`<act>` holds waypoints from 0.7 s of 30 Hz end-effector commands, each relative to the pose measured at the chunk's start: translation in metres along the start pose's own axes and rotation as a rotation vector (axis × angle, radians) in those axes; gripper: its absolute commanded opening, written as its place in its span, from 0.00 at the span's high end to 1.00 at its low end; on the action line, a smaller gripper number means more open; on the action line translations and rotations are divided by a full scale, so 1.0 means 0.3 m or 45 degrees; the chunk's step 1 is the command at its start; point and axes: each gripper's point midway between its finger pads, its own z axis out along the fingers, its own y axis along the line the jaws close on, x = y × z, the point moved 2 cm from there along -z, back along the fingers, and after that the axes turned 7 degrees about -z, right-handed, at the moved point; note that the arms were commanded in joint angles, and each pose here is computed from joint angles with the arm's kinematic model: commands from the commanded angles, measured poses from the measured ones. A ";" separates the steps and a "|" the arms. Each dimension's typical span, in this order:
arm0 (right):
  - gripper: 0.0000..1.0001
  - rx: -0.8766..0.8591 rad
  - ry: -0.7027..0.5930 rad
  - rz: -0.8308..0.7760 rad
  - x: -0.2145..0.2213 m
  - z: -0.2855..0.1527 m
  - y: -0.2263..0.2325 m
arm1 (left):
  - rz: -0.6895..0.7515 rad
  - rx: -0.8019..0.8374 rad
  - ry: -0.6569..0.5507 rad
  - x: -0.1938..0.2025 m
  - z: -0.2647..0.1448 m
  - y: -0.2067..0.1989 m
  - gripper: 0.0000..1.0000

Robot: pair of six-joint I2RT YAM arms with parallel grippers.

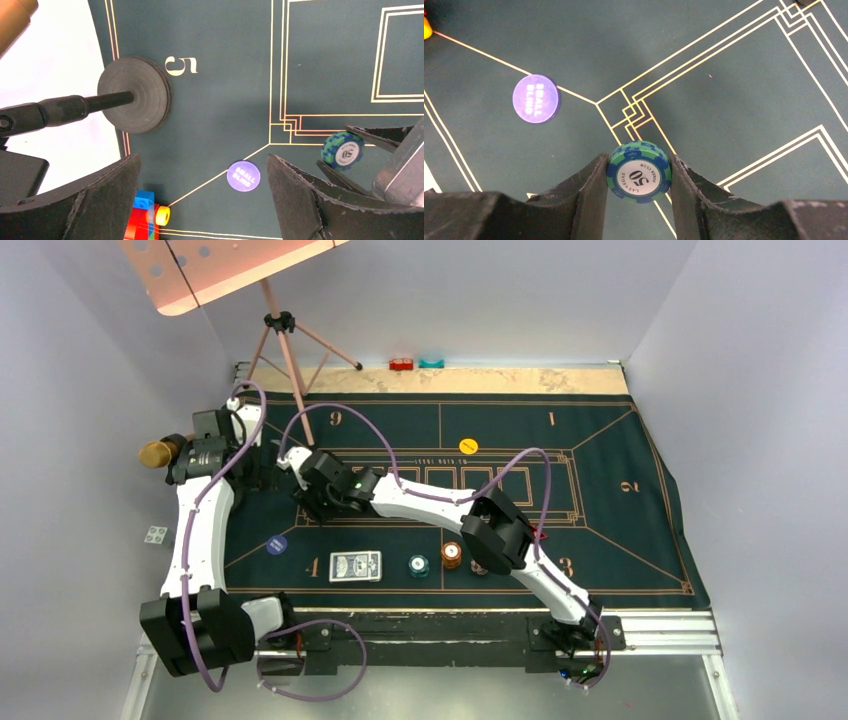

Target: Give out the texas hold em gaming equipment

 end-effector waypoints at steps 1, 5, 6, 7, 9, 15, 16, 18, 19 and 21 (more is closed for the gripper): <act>0.68 0.086 0.073 0.111 0.125 0.050 -0.117 | -0.021 0.249 -0.009 0.004 -0.059 -0.119 0.00; 0.69 0.095 -0.047 0.171 0.067 -0.048 -0.155 | 0.001 0.254 0.053 0.029 -0.035 -0.117 0.00; 0.69 0.091 -0.072 0.181 0.058 -0.069 -0.161 | 0.011 0.248 0.061 0.035 -0.027 -0.113 0.00; 0.69 0.088 -0.096 0.192 0.041 -0.093 -0.168 | 0.025 0.240 0.063 0.042 -0.022 -0.110 0.00; 0.69 0.073 -0.131 0.204 0.014 -0.122 -0.175 | 0.042 0.224 0.065 0.049 -0.016 -0.102 0.00; 0.69 0.053 -0.091 0.216 -0.008 -0.091 -0.174 | 0.020 0.243 -0.009 0.022 -0.060 -0.113 0.00; 0.69 0.066 -0.071 0.215 -0.004 -0.076 -0.180 | 0.005 0.261 -0.040 0.008 -0.077 -0.121 0.00; 0.70 0.080 -0.003 0.214 0.026 -0.029 -0.183 | -0.023 0.342 -0.109 -0.023 -0.120 -0.149 0.00; 0.70 0.083 0.011 0.215 0.028 -0.015 -0.182 | -0.031 0.384 -0.142 -0.040 -0.143 -0.162 0.00; 0.71 0.077 0.028 0.213 0.029 0.006 -0.166 | -0.030 0.485 -0.188 -0.066 -0.180 -0.200 0.00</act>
